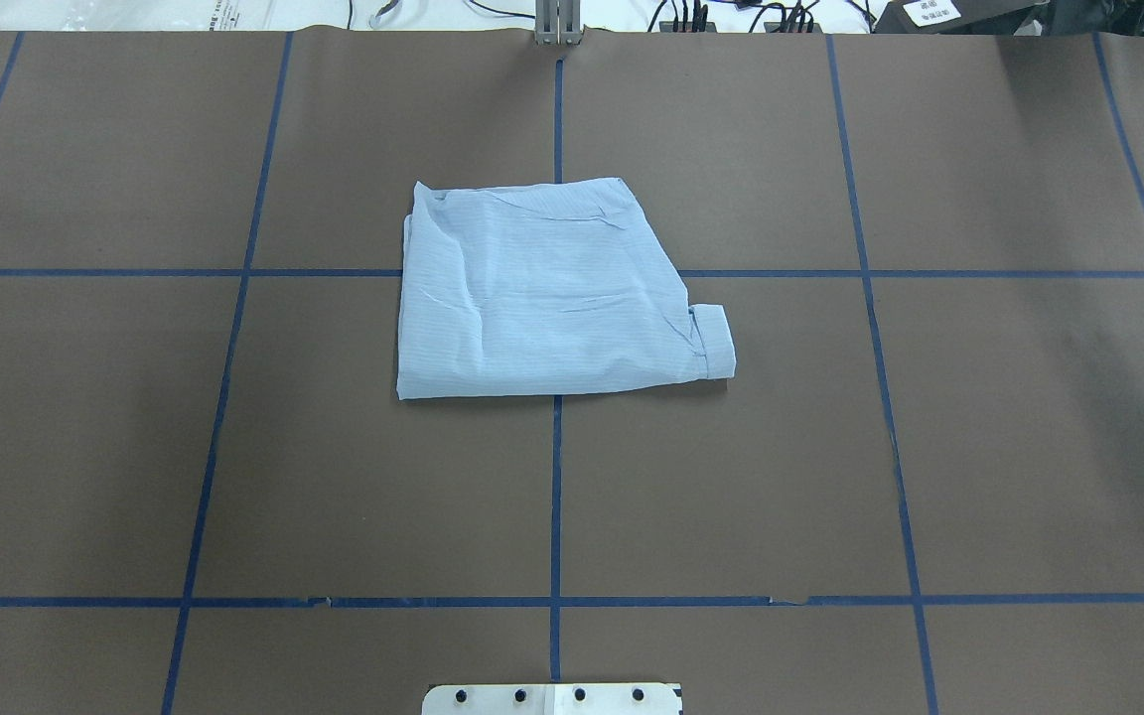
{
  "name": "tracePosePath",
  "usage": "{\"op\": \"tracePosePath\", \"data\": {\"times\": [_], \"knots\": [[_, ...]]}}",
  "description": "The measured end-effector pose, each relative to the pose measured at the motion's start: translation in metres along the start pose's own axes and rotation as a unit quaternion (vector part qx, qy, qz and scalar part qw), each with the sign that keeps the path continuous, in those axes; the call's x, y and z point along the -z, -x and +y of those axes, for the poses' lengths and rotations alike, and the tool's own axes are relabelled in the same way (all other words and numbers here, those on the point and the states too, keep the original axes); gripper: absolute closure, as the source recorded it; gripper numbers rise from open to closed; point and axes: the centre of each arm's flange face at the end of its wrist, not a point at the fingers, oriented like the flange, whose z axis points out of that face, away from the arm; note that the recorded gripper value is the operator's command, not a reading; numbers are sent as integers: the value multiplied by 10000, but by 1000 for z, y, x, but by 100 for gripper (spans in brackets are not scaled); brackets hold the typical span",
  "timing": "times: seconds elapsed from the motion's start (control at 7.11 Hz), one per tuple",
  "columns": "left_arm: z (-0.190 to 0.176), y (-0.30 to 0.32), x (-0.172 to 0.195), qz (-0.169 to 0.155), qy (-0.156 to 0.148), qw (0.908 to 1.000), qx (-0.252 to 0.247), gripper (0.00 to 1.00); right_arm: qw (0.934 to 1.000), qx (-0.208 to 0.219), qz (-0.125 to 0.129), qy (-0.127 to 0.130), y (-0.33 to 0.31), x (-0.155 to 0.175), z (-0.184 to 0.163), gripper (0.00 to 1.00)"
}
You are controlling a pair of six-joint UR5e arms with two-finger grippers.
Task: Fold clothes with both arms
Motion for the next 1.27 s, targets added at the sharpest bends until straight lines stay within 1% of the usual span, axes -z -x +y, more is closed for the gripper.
{"op": "tracePosePath", "data": {"times": [0.56,0.98,1.27], "knots": [[2,-1,1,14,-9,10000,-14,0,10000,33,-46,-44,5,4,3,0],[2,-2,1,18,-12,10000,-17,0,9997,43,-210,-72,9,4,9,0],[2,-2,1,17,-13,10000,-17,0,9997,68,-235,-99,12,6,10,0]]}}
